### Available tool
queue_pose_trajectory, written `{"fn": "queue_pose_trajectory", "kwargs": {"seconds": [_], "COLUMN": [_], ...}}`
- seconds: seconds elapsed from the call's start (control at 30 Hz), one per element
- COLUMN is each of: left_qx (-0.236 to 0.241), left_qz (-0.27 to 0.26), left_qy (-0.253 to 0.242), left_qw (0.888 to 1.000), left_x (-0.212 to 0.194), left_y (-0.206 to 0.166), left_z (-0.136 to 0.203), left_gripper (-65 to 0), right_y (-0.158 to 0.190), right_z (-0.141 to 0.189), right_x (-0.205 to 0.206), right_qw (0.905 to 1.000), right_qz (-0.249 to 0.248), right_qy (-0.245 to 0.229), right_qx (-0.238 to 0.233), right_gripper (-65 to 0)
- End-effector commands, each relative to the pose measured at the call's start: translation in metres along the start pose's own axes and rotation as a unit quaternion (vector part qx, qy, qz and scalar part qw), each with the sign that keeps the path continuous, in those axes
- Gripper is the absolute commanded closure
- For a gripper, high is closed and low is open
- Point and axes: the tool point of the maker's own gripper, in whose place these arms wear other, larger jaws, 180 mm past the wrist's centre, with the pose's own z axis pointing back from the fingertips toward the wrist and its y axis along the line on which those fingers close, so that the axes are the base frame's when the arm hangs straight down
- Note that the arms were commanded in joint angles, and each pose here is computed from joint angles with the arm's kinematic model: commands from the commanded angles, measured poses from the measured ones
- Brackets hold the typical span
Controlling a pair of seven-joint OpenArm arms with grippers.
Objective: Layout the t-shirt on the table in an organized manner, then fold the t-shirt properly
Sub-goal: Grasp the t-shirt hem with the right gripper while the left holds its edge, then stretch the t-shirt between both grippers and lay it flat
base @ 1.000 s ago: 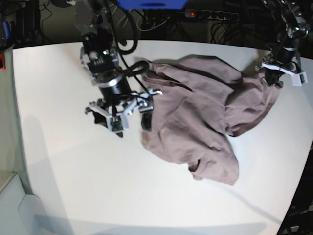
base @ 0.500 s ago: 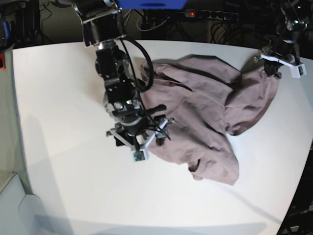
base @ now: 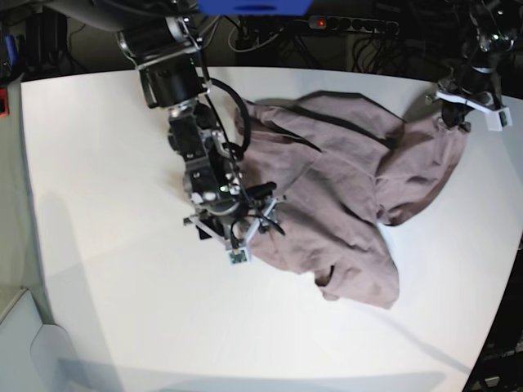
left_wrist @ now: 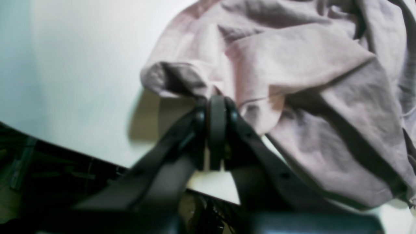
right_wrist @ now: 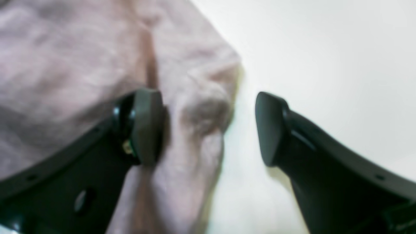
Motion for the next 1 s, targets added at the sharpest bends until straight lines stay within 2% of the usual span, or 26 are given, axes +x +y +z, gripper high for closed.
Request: {"fn": "queue_pose_trajectory", "kwargs": {"seconds": [0.0, 0.03, 0.1, 0.2, 0.27, 0.33, 0.4, 0.63, 0.7, 0.83, 0.97], "left_qx": [-0.004, -0.004, -0.004, -0.004, -0.004, -0.004, -0.004, 0.004, 0.004, 0.002, 0.001], "left_qz": [-0.007, -0.007, -0.007, -0.007, -0.007, -0.008, -0.007, 0.013, 0.013, 0.013, 0.014], "left_qy": [-0.019, -0.019, -0.019, -0.02, -0.02, -0.019, -0.019, 0.001, 0.001, -0.002, -0.003], "left_qw": [1.0, 1.0, 1.0, 1.0, 1.0, 1.0, 1.0, 1.0, 1.0, 1.0, 1.0], "left_x": [0.012, 0.012, 0.012, 0.012, 0.012, 0.012, 0.012, -0.002, -0.003, -0.001, -0.001], "left_y": [0.0, 0.0, 0.0, 0.0, 0.0, 0.0, 0.0, 0.011, 0.011, 0.009, 0.008], "left_z": [0.002, 0.002, 0.002, 0.002, 0.002, 0.002, 0.002, -0.009, -0.009, -0.009, -0.009], "left_gripper": [-0.1, -0.1, -0.1, -0.1, -0.1, -0.1, -0.1, -0.1, -0.1, -0.1, -0.1], "right_y": [-0.003, -0.006, -0.009, -0.019, -0.029, -0.049, -0.067, -0.098, -0.114, -0.175, -0.24], "right_z": [0.002, 0.001, 0.001, 0.001, 0.002, 0.005, 0.016, 0.082, 0.101, 0.132, 0.156], "right_x": [0.025, 0.024, 0.024, 0.021, 0.021, 0.017, 0.027, 0.081, 0.09, 0.095, 0.071], "right_qw": [0.9995, 0.9995, 0.9995, 0.9995, 0.9993, 0.9985, 0.9967, 0.9854, 0.9807, 0.9637, 0.9405], "right_qz": [0.002, 0.004, 0.006, 0.011, 0.014, 0.009, -0.001, 0.016, 0.005, -0.065, -0.134], "right_qy": [-0.032, -0.03, -0.03, -0.028, -0.026, -0.013, -0.025, -0.125, -0.145, -0.17, -0.165], "right_qx": [-0.001, -0.003, -0.006, -0.014, -0.024, -0.052, -0.078, -0.114, -0.131, -0.196, -0.265], "right_gripper": [-43.3, -41.6, -34.2, -15.9, -1.0, 0.0, 0.0, 0.0, 0.0, 0.0, 0.0]}}
